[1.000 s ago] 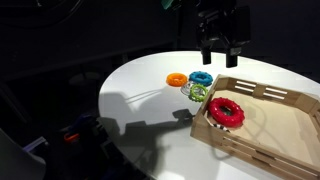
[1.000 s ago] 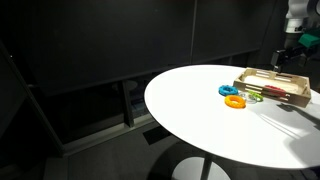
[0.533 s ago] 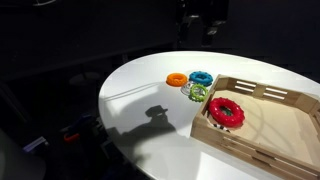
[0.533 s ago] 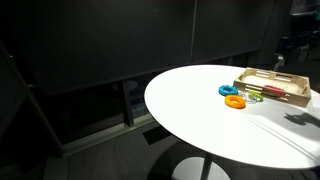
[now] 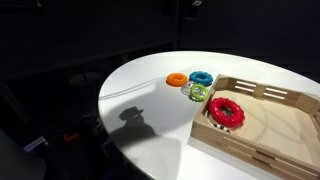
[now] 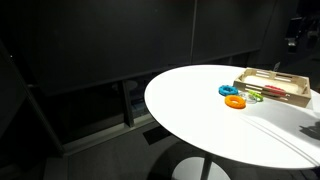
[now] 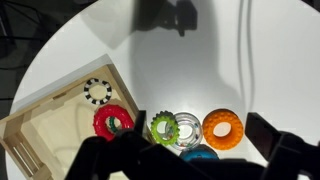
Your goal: Put the red ring on the tray
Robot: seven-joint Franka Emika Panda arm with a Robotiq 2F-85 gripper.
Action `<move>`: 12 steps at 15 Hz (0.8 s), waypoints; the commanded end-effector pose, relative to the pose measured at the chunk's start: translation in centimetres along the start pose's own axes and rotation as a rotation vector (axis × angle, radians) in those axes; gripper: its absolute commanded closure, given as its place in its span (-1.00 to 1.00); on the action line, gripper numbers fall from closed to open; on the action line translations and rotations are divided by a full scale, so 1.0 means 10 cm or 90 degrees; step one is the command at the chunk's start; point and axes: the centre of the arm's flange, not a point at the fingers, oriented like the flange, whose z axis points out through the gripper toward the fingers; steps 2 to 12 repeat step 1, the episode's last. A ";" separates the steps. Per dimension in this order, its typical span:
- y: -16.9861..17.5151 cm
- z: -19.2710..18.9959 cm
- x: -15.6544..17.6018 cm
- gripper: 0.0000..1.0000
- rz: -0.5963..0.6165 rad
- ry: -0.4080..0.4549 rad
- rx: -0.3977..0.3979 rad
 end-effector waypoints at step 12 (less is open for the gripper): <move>0.00 0.00 0.00 -1.00 -0.001 -0.001 0.000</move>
